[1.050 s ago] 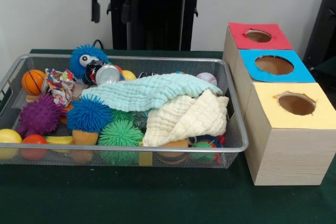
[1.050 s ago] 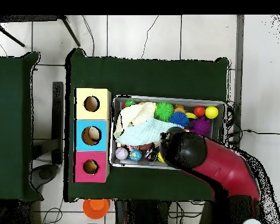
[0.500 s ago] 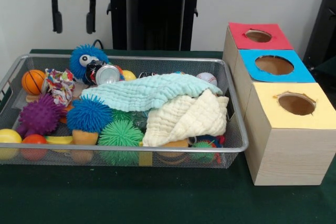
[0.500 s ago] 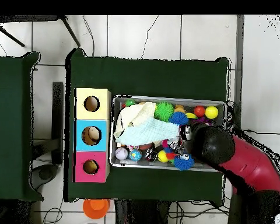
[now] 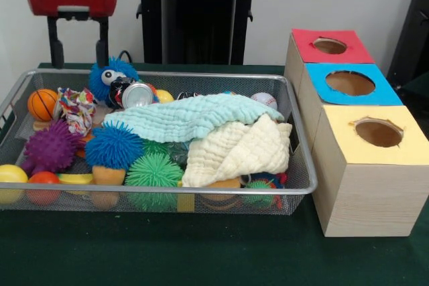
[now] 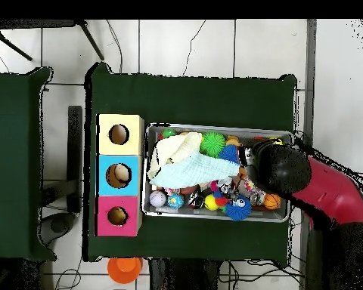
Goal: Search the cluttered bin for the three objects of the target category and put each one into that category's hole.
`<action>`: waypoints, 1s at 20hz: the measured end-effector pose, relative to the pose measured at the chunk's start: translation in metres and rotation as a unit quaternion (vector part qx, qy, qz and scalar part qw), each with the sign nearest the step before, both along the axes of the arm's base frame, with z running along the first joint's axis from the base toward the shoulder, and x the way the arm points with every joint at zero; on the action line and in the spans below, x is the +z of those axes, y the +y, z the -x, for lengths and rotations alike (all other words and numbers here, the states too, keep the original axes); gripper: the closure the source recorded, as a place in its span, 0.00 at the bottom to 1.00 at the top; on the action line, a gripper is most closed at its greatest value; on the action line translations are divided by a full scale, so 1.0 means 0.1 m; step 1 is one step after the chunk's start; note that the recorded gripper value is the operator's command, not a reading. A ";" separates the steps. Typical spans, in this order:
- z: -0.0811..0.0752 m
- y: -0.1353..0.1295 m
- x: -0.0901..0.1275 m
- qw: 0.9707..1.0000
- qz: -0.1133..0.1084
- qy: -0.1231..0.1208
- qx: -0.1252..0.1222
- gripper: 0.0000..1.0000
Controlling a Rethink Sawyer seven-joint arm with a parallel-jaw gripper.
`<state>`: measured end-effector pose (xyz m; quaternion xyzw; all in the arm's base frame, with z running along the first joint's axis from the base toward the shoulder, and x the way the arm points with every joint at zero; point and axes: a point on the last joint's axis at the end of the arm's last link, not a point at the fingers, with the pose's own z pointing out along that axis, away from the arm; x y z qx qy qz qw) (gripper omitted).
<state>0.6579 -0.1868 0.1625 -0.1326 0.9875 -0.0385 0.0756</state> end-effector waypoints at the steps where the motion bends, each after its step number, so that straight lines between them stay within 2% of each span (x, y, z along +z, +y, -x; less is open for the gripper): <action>1: -0.04 -0.02 -0.04 1.000 -0.002 -0.002 0.002 0.00; 8: -0.20 -0.13 -0.31 1.000 -0.017 -0.009 0.014 0.00; 13: -0.25 -0.13 -0.46 1.000 -0.019 -0.007 0.024 0.00; 20: -0.30 -0.07 -0.84 0.999 -0.019 -0.012 0.046 0.00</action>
